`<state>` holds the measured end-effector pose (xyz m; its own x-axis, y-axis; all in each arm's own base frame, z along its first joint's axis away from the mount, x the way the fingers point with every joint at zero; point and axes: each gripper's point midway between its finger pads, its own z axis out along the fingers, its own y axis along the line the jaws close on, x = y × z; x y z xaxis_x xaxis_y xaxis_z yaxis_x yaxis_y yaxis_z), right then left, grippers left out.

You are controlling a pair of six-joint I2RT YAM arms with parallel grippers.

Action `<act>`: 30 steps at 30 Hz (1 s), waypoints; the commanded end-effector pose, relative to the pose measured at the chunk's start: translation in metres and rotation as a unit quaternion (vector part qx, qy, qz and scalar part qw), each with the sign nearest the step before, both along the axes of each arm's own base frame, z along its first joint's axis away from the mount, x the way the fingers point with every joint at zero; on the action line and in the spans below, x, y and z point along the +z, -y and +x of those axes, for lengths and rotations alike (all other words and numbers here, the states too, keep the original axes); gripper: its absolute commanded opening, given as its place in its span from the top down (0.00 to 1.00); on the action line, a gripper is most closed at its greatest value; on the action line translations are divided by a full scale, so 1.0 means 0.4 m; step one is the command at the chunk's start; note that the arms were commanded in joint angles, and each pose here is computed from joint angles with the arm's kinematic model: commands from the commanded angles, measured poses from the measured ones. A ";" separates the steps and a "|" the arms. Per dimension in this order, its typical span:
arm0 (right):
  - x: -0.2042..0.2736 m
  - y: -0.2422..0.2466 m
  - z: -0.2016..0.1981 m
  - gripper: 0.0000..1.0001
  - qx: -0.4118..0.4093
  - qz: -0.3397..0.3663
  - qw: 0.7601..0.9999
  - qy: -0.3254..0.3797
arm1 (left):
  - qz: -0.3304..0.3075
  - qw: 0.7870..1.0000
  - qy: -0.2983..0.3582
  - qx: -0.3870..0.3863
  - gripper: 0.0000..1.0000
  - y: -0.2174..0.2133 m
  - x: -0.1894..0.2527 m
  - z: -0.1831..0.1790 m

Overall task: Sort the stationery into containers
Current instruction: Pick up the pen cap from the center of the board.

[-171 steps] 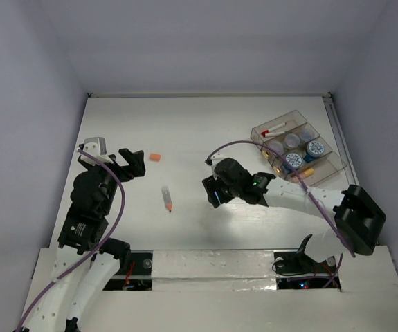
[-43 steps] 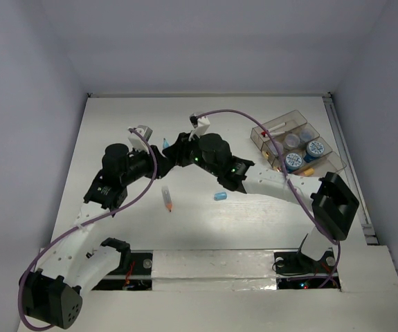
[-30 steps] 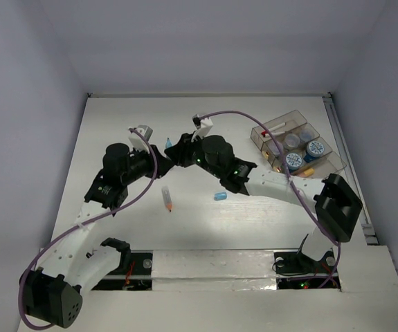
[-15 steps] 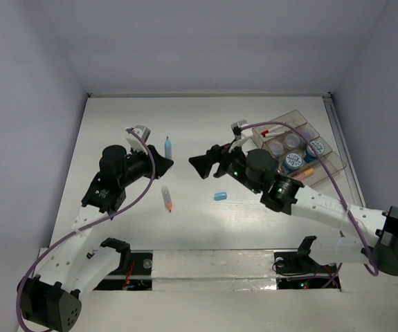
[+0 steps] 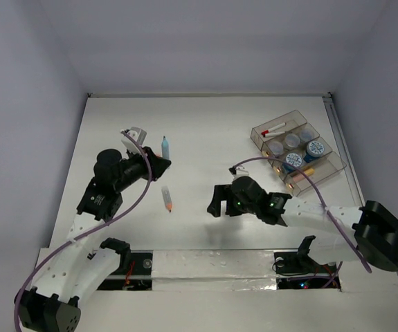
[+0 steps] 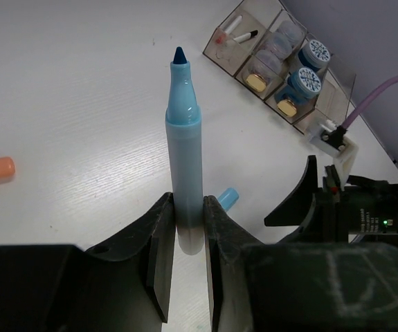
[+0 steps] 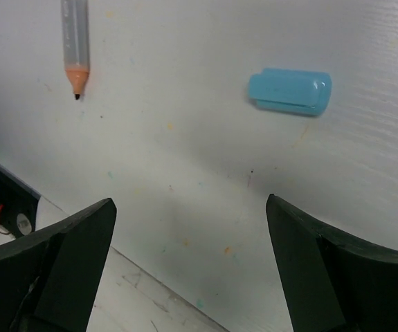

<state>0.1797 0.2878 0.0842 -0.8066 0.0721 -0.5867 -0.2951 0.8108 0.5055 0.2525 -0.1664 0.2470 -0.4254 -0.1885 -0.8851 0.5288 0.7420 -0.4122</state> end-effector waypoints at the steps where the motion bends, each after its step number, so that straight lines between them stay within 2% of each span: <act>1: -0.034 -0.019 0.005 0.05 -0.008 -0.023 0.999 -0.024 | -0.003 0.999 0.034 0.000 1.00 -0.005 0.044 -0.004; 11: -0.116 0.010 0.108 0.12 -0.050 -0.106 0.993 -0.029 | -0.005 0.999 0.045 0.003 1.00 -0.010 0.059 -0.012; 23: -0.160 0.014 0.154 0.15 -0.037 -0.172 0.984 -0.026 | -0.001 0.999 0.046 0.001 1.00 -0.006 0.059 -0.019; 30: -0.181 0.033 0.183 0.30 -0.023 -0.243 0.970 -0.019 | 0.000 0.999 0.047 0.004 1.00 -0.008 0.059 -0.018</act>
<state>0.2531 0.2948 0.0289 -0.8185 -0.0742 -0.5696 -0.2274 0.9525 0.2027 0.2450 -0.1631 0.2531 -0.3987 -0.1860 -0.8980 0.5322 0.7505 -0.3918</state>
